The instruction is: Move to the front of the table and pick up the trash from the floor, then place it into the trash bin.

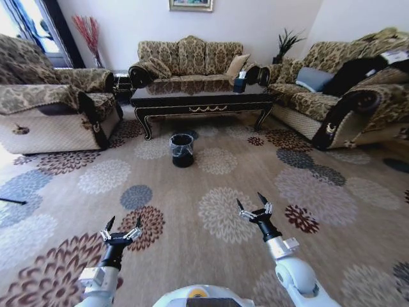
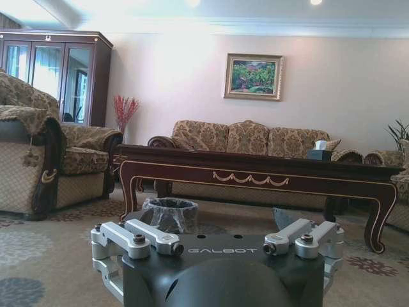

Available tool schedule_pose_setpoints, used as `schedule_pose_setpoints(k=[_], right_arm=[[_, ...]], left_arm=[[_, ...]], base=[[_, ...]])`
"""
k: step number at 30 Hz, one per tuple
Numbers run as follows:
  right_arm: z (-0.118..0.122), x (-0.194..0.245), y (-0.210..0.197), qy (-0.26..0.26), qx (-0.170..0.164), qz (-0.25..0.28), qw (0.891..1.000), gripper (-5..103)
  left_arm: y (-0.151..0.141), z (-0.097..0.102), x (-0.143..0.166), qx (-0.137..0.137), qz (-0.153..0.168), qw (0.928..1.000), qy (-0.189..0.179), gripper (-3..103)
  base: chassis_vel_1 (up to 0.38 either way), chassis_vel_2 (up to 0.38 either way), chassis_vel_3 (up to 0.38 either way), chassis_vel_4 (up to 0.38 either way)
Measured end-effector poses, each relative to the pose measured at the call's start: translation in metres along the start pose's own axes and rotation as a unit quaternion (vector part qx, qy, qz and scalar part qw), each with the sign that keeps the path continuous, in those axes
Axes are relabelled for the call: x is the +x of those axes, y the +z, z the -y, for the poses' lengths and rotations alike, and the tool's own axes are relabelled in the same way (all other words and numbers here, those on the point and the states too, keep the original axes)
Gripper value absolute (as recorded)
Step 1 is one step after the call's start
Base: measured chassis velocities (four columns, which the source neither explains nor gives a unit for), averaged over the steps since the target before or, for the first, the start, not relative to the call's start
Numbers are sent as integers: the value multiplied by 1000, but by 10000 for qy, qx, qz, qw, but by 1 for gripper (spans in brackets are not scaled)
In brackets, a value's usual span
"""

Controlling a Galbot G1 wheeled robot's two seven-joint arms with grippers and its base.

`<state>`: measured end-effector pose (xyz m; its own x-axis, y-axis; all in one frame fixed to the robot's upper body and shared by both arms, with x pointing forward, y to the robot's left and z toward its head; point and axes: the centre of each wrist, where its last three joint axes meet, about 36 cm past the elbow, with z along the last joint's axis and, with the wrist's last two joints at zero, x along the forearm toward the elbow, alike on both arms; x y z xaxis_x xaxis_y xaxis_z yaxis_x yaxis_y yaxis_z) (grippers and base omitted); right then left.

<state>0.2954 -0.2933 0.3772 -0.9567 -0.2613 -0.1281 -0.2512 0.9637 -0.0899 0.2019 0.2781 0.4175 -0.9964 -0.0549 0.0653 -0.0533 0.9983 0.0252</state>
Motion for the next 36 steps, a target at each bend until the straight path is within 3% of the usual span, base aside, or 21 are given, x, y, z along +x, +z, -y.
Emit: schedule_pose_setpoints(k=[15, 36], right_arm=[[0, 0, 0, 0, 0, -1, 10000, 100], [0, 0, 0, 0, 0, 0, 10000, 100]], left_arm=[[0, 0, 0, 1, -1, 10000, 1, 100], [0, 0, 0, -1, 0, 10000, 1, 100]], base=[[258, -283, -261, 276], [2, 5, 1, -1]])
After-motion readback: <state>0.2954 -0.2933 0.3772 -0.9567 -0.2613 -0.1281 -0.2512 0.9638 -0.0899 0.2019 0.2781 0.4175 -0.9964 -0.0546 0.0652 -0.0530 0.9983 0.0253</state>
